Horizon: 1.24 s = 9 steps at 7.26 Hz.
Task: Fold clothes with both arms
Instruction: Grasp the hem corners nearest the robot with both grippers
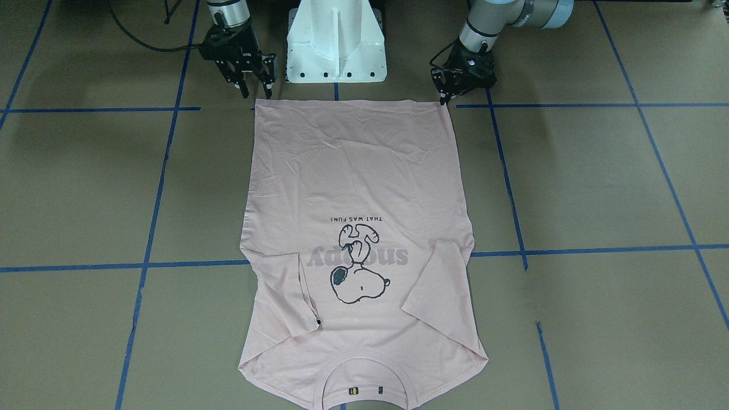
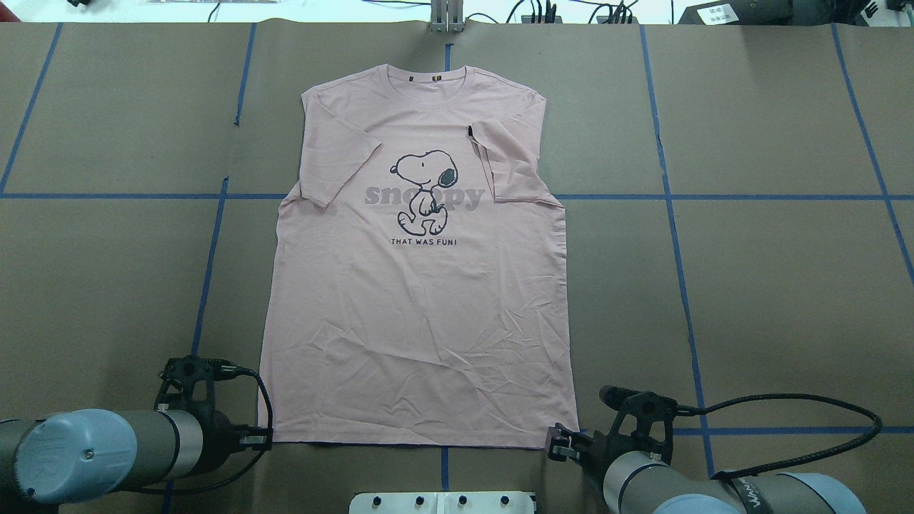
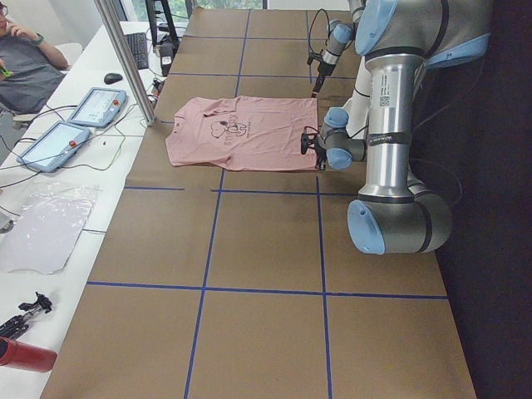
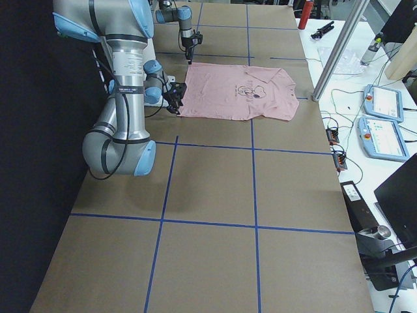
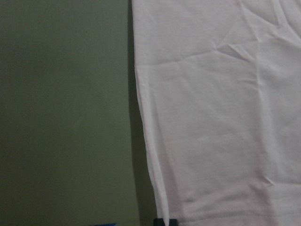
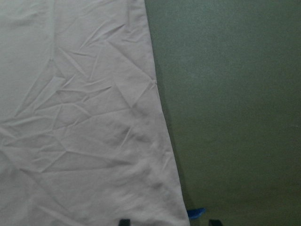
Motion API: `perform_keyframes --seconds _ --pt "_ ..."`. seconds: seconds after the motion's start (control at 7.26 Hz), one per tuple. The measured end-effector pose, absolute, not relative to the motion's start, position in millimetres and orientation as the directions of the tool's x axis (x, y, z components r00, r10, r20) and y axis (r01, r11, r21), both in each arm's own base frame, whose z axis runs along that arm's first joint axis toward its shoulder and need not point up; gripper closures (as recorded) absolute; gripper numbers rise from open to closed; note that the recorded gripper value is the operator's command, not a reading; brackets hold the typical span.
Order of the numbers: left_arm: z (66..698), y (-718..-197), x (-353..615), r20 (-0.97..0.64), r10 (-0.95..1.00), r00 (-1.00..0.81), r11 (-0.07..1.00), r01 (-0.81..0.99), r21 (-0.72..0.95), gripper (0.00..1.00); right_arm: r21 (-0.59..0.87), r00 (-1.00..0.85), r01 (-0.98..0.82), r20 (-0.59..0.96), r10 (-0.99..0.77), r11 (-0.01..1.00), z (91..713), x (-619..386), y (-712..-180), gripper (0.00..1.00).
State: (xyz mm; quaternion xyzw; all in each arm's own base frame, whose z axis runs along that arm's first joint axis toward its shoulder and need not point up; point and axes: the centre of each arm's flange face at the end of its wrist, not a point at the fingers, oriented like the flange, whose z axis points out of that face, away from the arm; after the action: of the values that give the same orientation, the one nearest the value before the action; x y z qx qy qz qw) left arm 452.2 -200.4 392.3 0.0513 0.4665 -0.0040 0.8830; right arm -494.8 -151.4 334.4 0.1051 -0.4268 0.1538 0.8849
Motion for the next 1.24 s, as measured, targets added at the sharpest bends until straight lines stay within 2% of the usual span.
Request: perform_keyframes --seconds 0.28,1.24 --pt "392.0 -200.4 452.2 -0.825 0.041 0.564 0.995 0.055 0.087 1.00 0.067 0.609 -0.357 0.773 0.178 0.932 337.5 -502.3 -148.2 0.43" --pt "390.7 -200.3 451.7 -0.827 0.041 0.561 0.995 0.055 0.087 1.00 0.090 0.629 -0.364 0.758 0.173 0.927 348.1 -517.6 -145.2 0.46"
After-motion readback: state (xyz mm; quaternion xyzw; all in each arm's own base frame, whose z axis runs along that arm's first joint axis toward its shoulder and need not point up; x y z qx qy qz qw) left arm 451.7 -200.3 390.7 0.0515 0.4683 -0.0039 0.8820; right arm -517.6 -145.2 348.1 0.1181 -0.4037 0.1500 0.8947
